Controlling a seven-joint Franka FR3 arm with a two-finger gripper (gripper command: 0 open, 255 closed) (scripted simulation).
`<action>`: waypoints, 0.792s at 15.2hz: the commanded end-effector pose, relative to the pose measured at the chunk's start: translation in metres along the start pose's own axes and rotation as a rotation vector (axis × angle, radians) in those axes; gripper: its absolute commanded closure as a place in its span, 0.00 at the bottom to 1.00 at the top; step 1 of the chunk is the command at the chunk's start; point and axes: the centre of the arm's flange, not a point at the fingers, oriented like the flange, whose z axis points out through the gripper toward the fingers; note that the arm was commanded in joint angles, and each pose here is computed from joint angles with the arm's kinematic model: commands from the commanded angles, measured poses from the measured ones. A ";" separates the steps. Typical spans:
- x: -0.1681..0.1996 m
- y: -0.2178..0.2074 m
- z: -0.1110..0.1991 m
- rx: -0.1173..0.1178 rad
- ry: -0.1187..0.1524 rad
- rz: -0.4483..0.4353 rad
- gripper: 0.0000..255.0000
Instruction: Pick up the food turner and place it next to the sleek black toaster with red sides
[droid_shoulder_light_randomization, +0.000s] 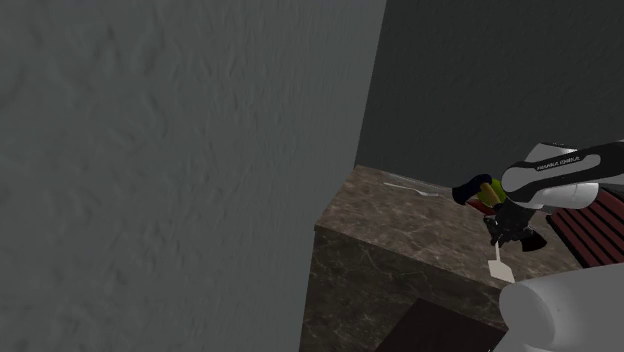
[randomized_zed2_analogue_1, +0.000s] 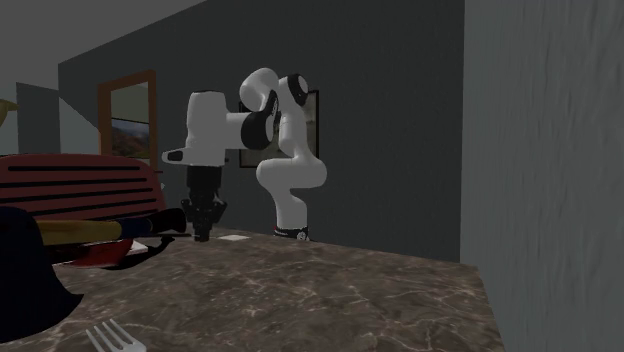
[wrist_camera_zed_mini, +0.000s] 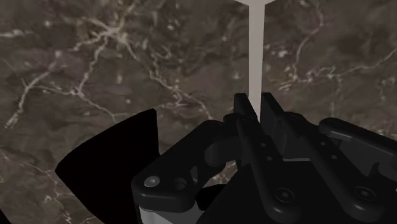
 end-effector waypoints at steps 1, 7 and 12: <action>-0.002 0.000 0.003 -0.001 -0.007 0.001 1.00; -0.002 0.001 0.003 -0.001 -0.007 0.001 0.00; -0.001 0.000 -0.023 -0.001 -0.007 0.001 0.00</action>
